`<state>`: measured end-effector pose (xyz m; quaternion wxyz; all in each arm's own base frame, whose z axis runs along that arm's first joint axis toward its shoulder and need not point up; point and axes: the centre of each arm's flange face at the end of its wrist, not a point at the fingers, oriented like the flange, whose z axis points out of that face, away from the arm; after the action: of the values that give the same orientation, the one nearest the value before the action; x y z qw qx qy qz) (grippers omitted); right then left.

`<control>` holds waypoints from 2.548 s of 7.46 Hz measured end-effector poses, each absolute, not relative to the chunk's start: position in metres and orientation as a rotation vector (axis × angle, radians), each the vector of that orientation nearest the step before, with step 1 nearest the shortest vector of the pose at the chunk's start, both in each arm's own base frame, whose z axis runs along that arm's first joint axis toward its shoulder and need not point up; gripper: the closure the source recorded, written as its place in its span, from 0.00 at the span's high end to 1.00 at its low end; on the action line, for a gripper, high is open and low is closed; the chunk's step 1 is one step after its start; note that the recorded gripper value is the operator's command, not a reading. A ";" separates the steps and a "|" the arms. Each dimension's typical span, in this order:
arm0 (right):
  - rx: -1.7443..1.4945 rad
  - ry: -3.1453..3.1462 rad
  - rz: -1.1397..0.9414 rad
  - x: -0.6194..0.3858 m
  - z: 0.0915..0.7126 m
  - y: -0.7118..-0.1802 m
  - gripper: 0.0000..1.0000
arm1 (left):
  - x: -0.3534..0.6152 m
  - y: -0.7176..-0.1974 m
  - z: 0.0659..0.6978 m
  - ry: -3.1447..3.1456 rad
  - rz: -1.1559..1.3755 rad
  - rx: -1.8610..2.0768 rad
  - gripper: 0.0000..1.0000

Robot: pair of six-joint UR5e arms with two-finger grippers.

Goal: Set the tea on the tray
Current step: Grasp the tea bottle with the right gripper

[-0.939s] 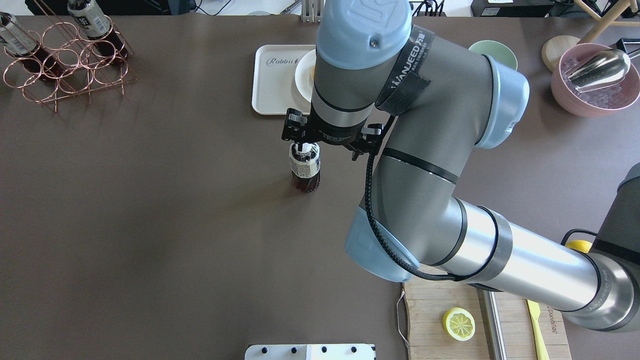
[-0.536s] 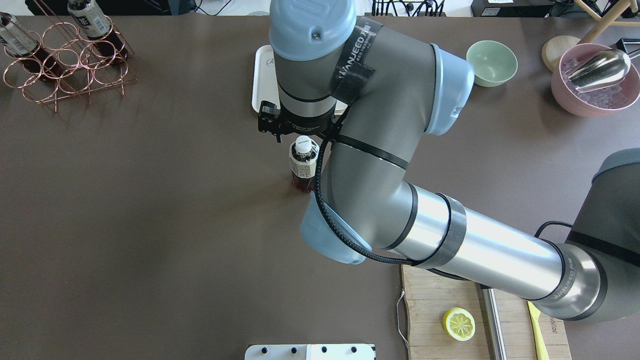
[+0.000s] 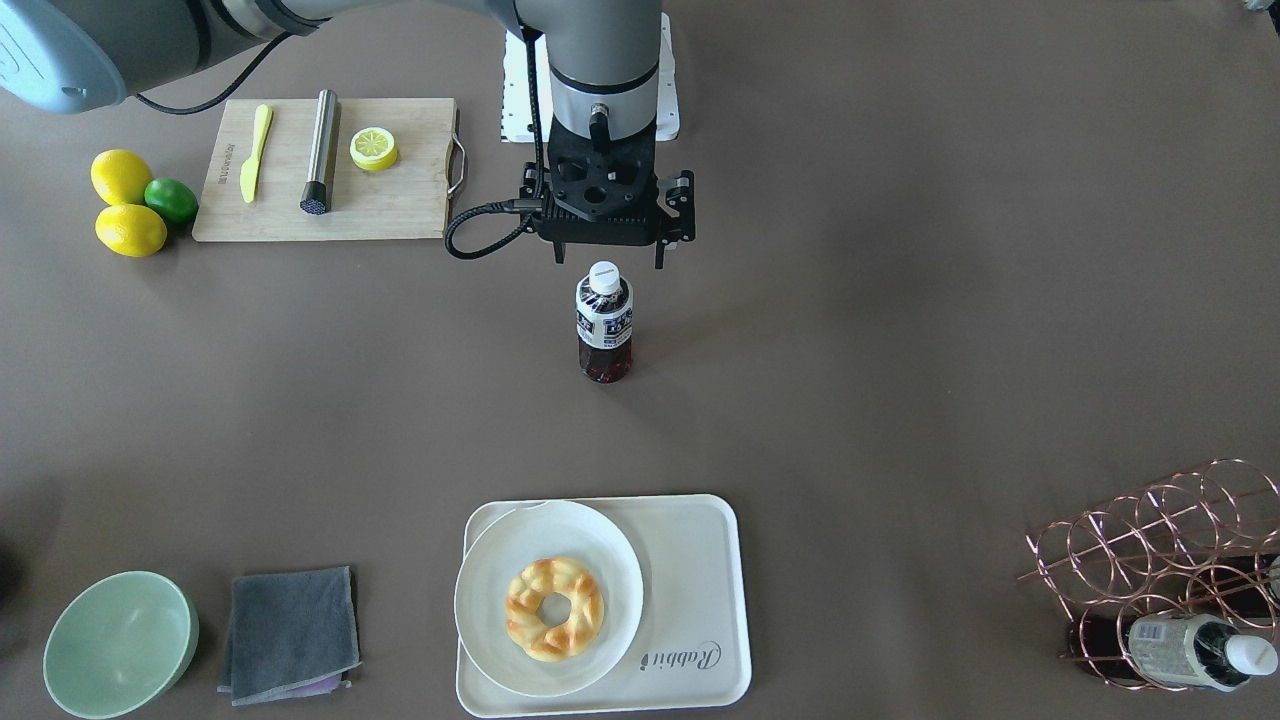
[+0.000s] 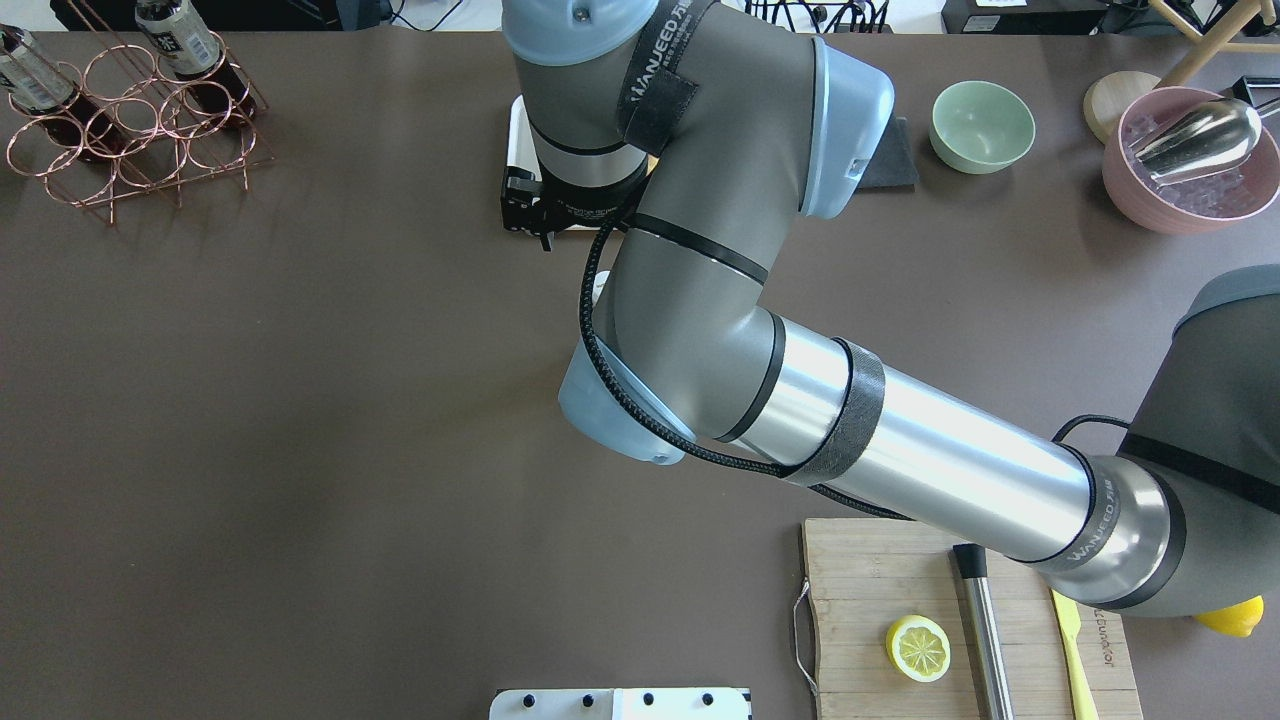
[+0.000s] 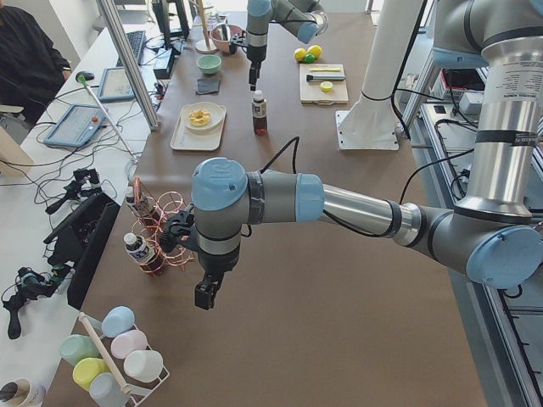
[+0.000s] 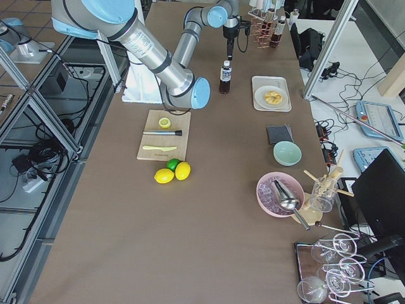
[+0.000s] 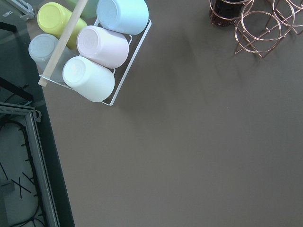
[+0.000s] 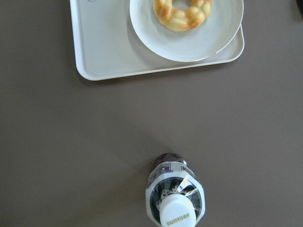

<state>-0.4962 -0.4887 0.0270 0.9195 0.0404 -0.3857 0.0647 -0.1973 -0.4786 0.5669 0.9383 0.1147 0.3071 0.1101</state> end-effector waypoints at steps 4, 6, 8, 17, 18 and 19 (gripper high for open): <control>0.210 -0.778 0.131 -0.506 0.030 -0.466 0.99 | -0.198 -0.483 0.561 0.625 0.222 0.241 0.98; 0.246 -0.781 0.125 -0.503 0.038 -0.449 0.99 | -0.198 -0.484 0.560 0.624 0.222 0.242 0.98; 0.270 -0.770 0.132 -0.509 0.041 -0.440 0.99 | -0.198 -0.485 0.561 0.624 0.221 0.241 0.98; 0.312 -0.778 0.159 -0.531 0.066 -0.437 0.59 | -0.198 -0.484 0.564 0.626 0.222 0.236 0.97; 0.312 -0.778 0.161 -0.531 0.066 -0.437 0.58 | -0.198 -0.483 0.566 0.627 0.222 0.235 0.97; 0.309 -0.780 0.168 -0.530 0.066 -0.437 0.58 | -0.198 -0.482 0.568 0.625 0.223 0.239 0.97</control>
<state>-0.5304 -0.4371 0.0656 0.9100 0.1499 -0.3780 0.0813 -0.1976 -0.4818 0.5685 0.9384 0.1170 0.3062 0.1094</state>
